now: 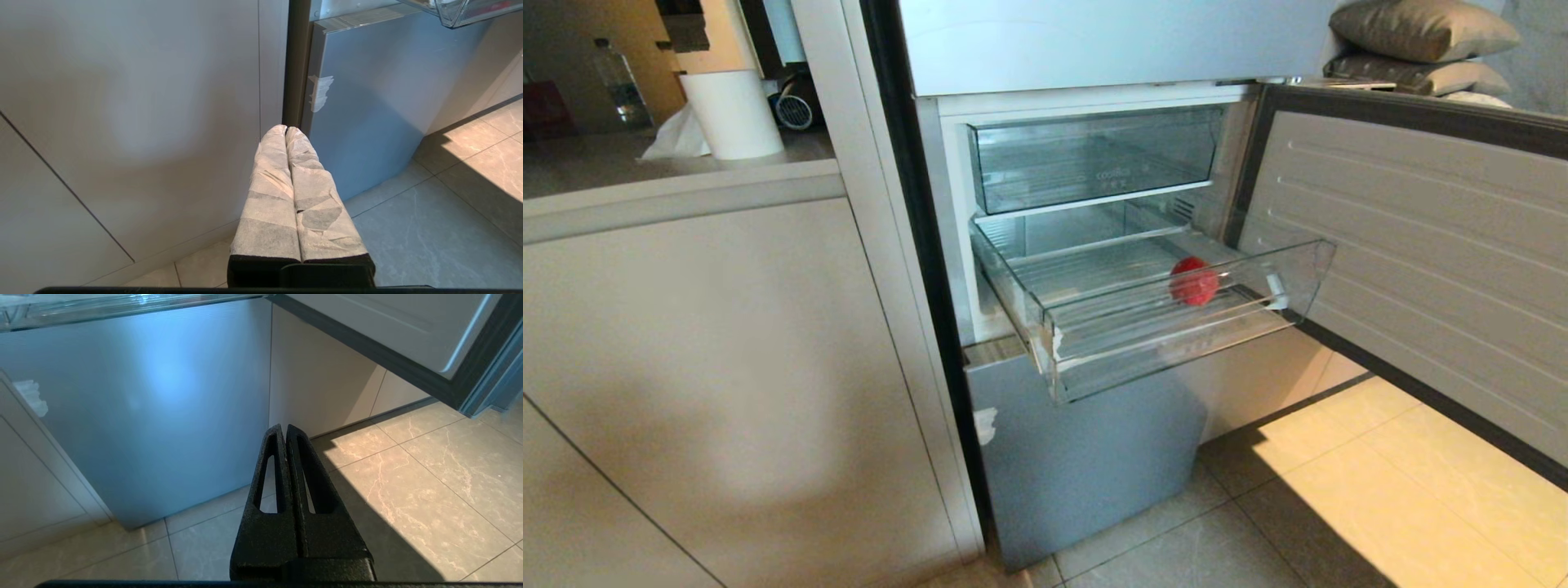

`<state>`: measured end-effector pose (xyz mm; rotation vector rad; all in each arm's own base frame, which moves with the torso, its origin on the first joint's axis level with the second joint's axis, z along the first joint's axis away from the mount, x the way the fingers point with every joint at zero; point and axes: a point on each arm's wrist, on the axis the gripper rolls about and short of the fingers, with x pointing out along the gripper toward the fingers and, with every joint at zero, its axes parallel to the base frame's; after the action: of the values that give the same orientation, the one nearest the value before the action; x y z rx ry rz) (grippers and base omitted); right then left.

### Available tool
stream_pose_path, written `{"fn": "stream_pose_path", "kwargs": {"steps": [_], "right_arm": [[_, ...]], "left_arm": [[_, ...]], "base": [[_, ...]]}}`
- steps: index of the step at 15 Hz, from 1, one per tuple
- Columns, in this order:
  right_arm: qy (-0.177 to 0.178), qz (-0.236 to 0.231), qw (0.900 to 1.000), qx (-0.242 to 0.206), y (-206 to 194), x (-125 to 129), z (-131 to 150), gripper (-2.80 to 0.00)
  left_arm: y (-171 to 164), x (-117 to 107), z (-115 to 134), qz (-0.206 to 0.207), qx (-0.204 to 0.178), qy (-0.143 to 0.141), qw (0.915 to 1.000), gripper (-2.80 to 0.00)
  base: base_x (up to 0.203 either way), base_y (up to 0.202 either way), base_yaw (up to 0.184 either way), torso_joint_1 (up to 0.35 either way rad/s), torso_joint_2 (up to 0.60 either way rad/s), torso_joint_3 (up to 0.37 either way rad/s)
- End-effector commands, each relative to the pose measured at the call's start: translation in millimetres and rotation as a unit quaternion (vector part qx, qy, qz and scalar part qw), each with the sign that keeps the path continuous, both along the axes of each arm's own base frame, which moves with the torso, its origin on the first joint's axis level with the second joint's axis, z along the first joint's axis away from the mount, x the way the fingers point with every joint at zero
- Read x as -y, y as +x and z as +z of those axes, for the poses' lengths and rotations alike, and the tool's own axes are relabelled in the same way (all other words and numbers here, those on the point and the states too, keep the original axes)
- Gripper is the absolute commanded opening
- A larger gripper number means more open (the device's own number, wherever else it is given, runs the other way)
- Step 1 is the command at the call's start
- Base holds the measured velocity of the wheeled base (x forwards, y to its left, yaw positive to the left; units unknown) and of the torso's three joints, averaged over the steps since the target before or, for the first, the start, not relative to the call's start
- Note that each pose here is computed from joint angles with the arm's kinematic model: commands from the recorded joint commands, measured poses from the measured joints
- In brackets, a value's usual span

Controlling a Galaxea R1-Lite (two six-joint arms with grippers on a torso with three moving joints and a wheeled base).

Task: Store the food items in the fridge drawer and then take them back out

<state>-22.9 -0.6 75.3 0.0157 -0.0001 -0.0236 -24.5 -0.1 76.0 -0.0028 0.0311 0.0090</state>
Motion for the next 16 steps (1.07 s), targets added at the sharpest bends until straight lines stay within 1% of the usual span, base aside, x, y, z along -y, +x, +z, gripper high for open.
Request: {"fn": "stream_pose_path", "kwargs": {"steps": [1, 2, 3, 6, 14, 16], "right_arm": [[0.001, 0.0, 1.0, -0.001, 0.1, 0.0, 0.1, -2.8], [0.001, 0.0, 1.0, -0.001, 0.2, 0.0, 0.1, -2.8], [0.002, 0.0, 1.0, -0.001, 0.1, 0.0, 0.1, -2.8], [0.013, 0.0, 1.0, 0.0, 0.1, 0.1, 0.2, -2.8], [0.013, 0.0, 1.0, 0.0, 0.2, 0.1, 0.2, -2.8], [0.014, 0.0, 1.0, 0.0, 0.1, 0.1, 0.2, -2.8]], "left_arm": [[0.1, 0.0, -0.3, 0.0, 0.0, -0.001, 1.0, -2.8], [0.2, 0.0, 0.1, 0.001, 0.002, -0.001, 1.0, -2.8], [0.3, 0.0, 0.4, 0.0, 0.004, -0.001, 1.0, -2.8], [0.3, 0.0, 0.5, 0.001, 0.005, -0.001, 1.0, -2.8], [0.3, 0.0, 0.5, 0.0, 0.005, -0.001, 1.0, -2.8], [0.3, 0.0, 0.5, 0.001, 0.005, -0.001, 1.0, -2.8]], "base": [[0.0, 0.0, 0.0, 0.0, 0.0, 0.0], [0.0, 0.0, 0.0, 0.0, 0.0, 0.0], [0.133, 0.0, 0.0, -0.009, 0.0, 0.005], [0.197, 0.0, 0.0, 0.01, 0.01, 0.002], [0.195, 0.0, 0.0, 0.0, 0.0, 0.004], [0.138, 0.0, -0.003, 0.01, 0.0, 0.002]]}}
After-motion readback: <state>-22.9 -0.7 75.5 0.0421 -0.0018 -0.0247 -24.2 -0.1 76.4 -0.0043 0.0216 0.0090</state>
